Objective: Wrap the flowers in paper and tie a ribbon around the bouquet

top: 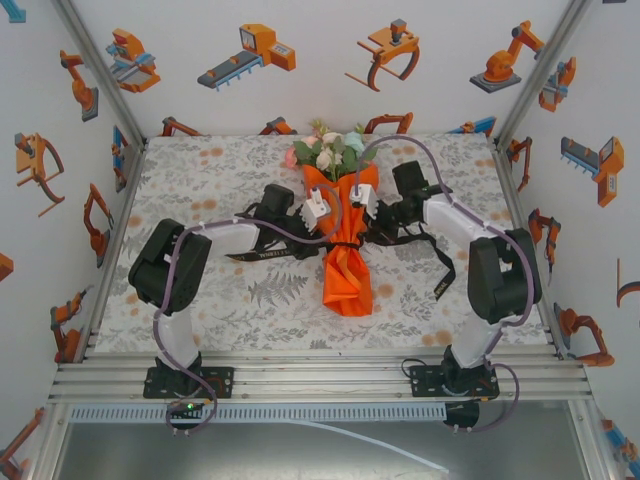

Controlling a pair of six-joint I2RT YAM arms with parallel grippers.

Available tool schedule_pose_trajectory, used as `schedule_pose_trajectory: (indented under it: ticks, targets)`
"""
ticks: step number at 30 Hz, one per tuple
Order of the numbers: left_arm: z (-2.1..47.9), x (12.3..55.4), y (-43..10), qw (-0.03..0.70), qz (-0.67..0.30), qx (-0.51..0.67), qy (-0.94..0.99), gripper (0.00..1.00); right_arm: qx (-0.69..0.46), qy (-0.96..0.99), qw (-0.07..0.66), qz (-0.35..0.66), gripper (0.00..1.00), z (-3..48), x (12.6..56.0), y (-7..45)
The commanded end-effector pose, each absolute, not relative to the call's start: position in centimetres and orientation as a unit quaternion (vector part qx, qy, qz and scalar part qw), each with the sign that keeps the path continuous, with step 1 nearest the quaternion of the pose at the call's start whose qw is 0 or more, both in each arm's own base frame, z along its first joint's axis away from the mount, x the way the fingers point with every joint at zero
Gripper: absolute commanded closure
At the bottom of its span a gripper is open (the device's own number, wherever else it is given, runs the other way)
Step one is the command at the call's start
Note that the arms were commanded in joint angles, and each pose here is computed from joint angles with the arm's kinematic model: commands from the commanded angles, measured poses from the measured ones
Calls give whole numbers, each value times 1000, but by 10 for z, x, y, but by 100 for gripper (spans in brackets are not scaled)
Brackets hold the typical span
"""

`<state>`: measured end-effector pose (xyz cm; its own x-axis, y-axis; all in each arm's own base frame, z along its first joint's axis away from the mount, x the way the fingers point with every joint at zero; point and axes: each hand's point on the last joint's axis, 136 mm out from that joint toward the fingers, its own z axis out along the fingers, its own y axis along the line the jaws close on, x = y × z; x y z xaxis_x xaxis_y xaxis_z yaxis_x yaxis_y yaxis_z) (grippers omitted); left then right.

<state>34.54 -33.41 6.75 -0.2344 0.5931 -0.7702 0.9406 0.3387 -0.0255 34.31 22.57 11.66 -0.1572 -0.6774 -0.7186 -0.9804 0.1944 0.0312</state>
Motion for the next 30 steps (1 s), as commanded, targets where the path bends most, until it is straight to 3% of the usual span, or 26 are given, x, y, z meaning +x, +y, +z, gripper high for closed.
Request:
schedule_pose_trajectory:
  ticks: [1,6,11,15,21,30]
  targets:
    - [80,346,-345,347,-276,510,737,61,-554,710,340,271,100,144,347,234]
    - [80,339,-337,337,-273,501,749,100,-445,734,410,307,100,171,367,228]
    - [92,331,-326,346,-283,458,769,100,-335,768,468,282,100,175,378,204]
    - [93,331,-307,352,-263,416,796,100,-191,826,487,210,100,156,394,156]
    - [74,332,-287,286,-242,372,849,100,-37,877,451,164,100,128,405,95]
    - [75,355,-251,305,-214,315,873,100,137,912,374,101,100,99,420,20]
